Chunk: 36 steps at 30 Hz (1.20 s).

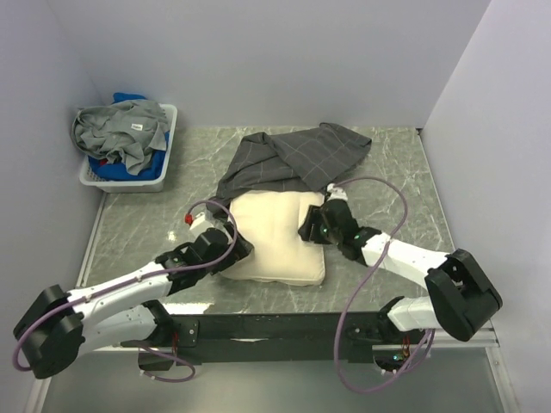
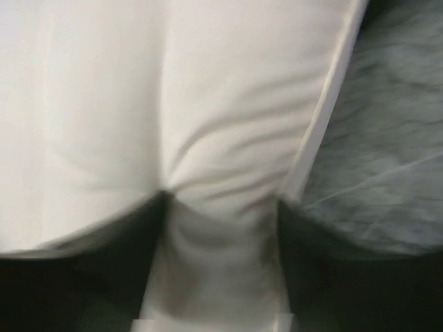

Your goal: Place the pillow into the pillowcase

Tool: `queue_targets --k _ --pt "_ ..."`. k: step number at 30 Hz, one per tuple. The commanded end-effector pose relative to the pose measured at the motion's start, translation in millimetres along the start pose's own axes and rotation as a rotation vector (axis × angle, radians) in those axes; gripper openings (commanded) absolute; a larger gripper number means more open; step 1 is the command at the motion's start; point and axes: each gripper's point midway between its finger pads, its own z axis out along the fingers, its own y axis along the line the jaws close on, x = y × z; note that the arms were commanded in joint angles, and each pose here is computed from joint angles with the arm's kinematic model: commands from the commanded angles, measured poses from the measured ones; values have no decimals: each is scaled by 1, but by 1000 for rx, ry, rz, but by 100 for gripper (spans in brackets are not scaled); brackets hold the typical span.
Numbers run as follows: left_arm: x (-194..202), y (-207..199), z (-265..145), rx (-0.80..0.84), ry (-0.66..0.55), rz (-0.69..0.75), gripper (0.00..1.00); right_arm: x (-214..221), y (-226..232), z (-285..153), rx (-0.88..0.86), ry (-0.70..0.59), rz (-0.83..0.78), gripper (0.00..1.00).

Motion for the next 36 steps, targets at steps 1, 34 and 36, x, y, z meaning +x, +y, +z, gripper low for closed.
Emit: queue_targets --k 1,34,36 --pt "-1 -7 15 2 -10 -45 97 45 63 -9 -194 53 93 30" --pt "-77 49 3 -81 -153 -100 99 -70 30 -50 243 -118 -257 86" --pt "-70 50 8 -74 -126 -99 99 -77 18 -45 312 -116 -240 85"
